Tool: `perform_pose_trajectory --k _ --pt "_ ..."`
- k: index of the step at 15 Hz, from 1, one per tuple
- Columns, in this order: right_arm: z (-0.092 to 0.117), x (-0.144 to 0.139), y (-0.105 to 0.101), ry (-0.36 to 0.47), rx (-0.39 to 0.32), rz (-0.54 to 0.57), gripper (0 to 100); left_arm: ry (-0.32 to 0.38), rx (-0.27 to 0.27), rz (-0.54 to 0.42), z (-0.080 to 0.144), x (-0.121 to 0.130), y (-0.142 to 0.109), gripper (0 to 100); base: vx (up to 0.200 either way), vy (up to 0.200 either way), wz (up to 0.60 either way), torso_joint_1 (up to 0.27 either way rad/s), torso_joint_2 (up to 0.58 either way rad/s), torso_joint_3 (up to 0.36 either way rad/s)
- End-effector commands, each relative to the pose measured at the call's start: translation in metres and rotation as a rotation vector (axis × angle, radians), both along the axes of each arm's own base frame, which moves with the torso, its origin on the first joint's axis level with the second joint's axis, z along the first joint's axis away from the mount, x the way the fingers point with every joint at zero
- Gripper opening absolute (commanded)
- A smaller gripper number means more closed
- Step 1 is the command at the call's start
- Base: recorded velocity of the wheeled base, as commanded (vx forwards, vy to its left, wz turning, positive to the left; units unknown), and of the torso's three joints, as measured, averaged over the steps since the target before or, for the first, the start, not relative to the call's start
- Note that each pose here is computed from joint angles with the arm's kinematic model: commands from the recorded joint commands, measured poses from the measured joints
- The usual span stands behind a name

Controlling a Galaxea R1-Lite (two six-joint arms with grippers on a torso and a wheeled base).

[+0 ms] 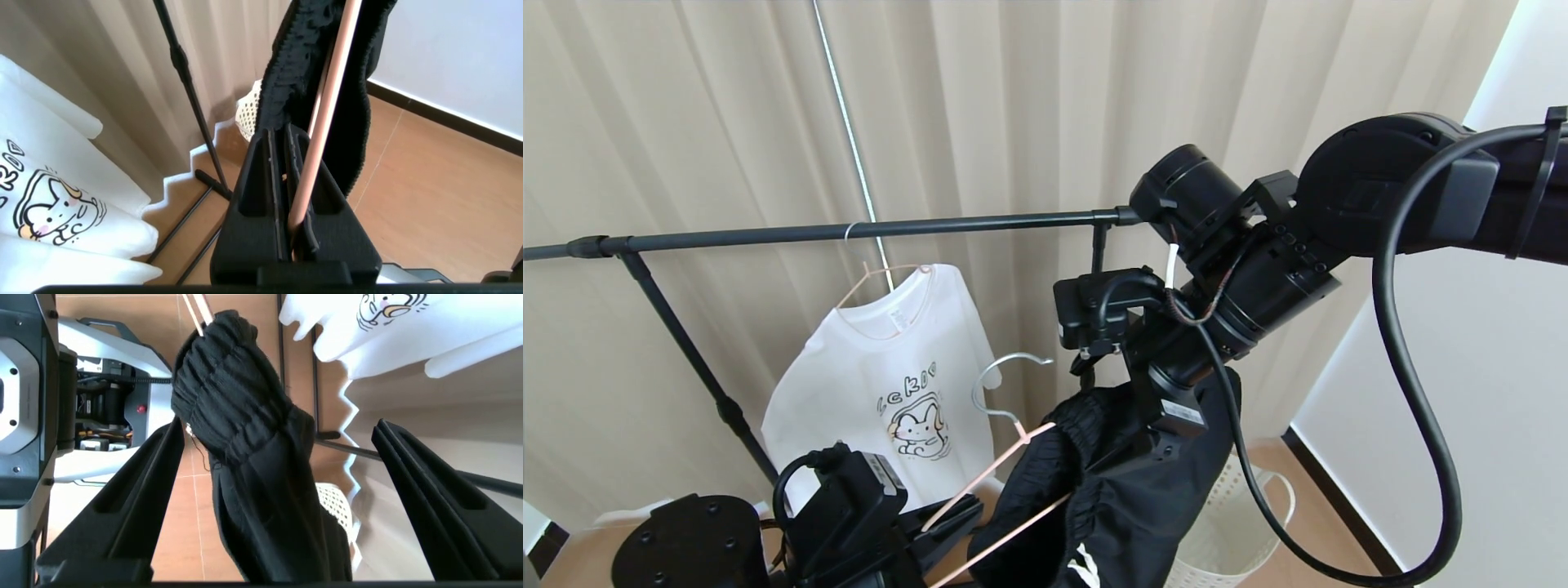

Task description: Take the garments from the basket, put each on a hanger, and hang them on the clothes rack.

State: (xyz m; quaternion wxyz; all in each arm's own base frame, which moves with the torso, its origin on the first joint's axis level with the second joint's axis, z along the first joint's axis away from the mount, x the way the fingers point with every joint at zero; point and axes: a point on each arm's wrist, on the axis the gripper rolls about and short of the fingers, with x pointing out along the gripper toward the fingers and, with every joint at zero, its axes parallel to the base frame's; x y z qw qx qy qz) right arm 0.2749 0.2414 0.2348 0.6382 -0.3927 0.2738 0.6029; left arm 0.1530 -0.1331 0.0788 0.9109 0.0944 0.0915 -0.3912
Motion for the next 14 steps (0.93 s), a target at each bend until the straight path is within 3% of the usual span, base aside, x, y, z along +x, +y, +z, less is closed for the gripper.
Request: perform_pose_trajectory --k 1,14 --pt "-0.0027 0.001 0.0017 0.006 -0.005 0.002 100 -0.001 -0.001 -0.003 0.0002 -0.0004 -0.0004 0 0.0 0.0 0.0 0.0 0.0 0.0" --pt "-0.007 0.0053 0.006 0.007 -0.008 0.003 100 -0.006 -0.003 -0.016 0.0011 -0.0025 -0.0023 0 0.0 0.0 0.0 0.0 0.0 0.0"
